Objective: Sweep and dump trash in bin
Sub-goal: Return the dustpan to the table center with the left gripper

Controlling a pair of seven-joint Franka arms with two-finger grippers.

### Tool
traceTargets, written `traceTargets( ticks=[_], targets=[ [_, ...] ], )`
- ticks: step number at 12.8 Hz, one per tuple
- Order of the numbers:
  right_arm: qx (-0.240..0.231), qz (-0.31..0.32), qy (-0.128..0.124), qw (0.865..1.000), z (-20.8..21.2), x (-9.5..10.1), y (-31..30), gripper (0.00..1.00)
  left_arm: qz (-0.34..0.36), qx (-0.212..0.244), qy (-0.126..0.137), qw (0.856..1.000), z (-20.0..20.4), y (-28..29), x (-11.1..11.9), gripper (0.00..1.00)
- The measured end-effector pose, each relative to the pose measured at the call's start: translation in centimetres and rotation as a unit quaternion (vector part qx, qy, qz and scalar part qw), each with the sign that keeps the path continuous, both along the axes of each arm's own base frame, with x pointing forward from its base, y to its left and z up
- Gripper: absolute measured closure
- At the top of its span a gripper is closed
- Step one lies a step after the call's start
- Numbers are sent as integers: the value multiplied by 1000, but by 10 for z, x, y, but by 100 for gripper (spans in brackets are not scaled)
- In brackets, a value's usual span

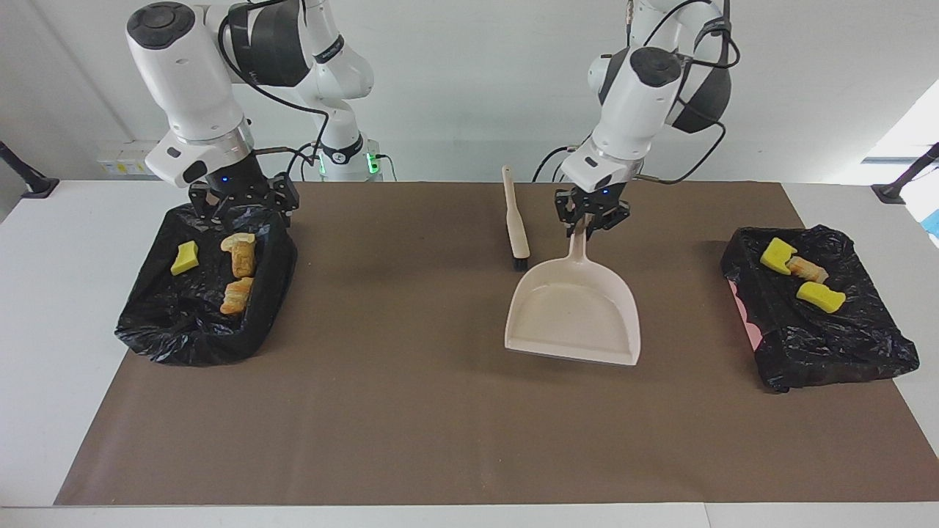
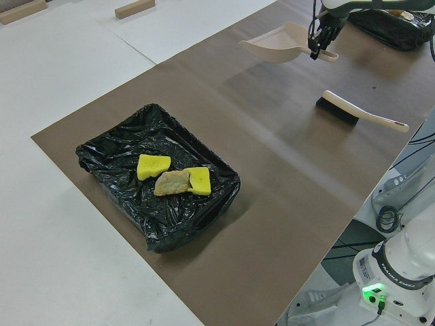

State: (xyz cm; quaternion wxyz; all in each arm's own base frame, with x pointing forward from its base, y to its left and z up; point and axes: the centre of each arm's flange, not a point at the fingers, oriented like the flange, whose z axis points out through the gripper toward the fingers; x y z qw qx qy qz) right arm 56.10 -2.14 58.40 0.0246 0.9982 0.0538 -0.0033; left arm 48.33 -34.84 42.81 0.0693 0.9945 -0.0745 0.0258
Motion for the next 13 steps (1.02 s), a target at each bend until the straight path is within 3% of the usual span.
traceTargets(
  ticks=[3, 9, 13],
  targets=[
    [0, -15, 12, 1000, 7, -5, -16, 0, 5, -1, 7, 1000, -42, -30, -5, 69],
    [1, -32, 21, 999, 6, -7, -20, 0, 12, -11, -9, 1000, -51, -30, 5, 69],
    [1, -31, 21, 999, 6, -7, -19, 0, 12, -9, -6, 1000, -62, -31, 6, 69]
  ],
)
